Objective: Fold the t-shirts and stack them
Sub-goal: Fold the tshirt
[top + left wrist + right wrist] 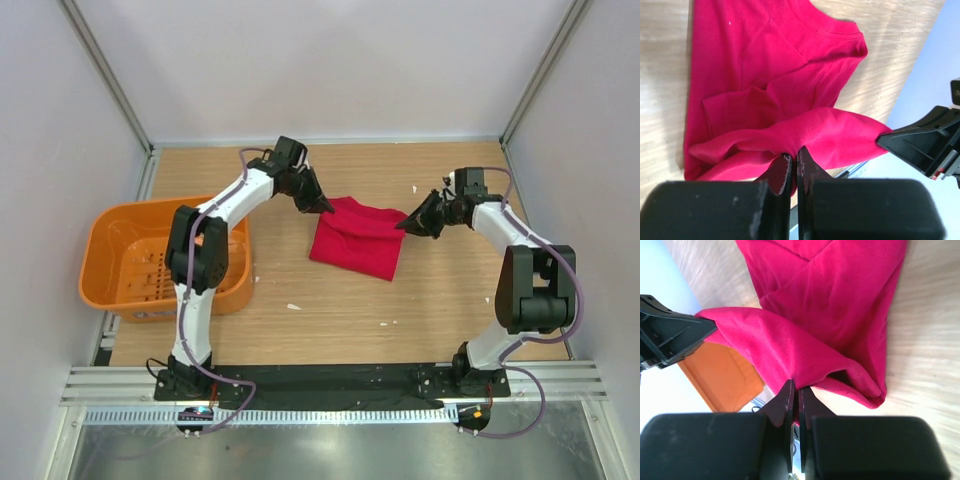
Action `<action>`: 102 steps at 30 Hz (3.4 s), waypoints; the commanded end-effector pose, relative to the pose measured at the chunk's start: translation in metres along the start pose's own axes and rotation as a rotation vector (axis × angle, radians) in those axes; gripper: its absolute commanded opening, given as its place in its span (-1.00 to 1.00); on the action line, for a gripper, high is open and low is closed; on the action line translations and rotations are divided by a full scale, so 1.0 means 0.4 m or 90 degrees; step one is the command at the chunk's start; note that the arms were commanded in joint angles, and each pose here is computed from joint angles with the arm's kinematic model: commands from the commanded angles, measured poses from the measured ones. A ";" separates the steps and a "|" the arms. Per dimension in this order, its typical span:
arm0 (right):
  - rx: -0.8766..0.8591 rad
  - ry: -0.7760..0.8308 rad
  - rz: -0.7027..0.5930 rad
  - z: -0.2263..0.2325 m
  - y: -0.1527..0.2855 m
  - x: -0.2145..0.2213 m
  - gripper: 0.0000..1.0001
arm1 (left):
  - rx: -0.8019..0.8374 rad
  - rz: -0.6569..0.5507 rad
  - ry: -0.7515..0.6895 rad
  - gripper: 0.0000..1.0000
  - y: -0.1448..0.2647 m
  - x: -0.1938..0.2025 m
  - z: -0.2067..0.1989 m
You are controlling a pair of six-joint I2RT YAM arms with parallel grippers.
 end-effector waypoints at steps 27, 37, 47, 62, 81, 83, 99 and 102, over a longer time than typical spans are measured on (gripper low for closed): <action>-0.006 0.126 -0.181 0.075 0.003 -0.290 0.47 | -0.114 -0.193 -0.133 0.49 0.081 -0.194 0.002; -0.025 0.121 -0.087 -0.049 -0.067 -0.126 0.58 | -0.093 -0.061 -0.182 0.62 -0.018 -0.037 0.065; 0.053 0.117 -0.035 -0.122 -0.154 -0.023 0.38 | -0.151 0.055 -0.167 0.19 -0.126 0.071 0.154; 0.086 0.032 -0.014 -0.185 0.005 0.156 0.08 | -0.129 0.135 -0.137 -0.26 -0.029 0.346 0.135; 0.052 0.253 -0.060 -0.034 -0.086 -0.075 0.05 | -0.137 -0.019 -0.241 0.25 -0.040 0.044 0.069; 0.045 0.256 -0.058 -0.031 -0.095 -0.081 0.04 | -0.138 -0.020 -0.243 0.29 -0.049 0.039 0.069; 0.022 0.243 -0.017 -0.016 -0.128 -0.090 -0.98 | -0.142 -0.025 -0.236 -0.97 -0.049 0.024 0.059; 0.026 0.235 -0.030 0.011 -0.091 -0.073 -0.97 | -0.165 -0.030 -0.225 -1.00 -0.016 0.034 0.059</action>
Point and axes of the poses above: each gripper's point midway between its finger pads, its own y axis back along the fingers, its own z axis along the line the jaws close on, x = y × z, the point moved 6 cm from there along y, back along the fingers, and after that the axes turned 12 degrees about -y, right-handed, at the moved point
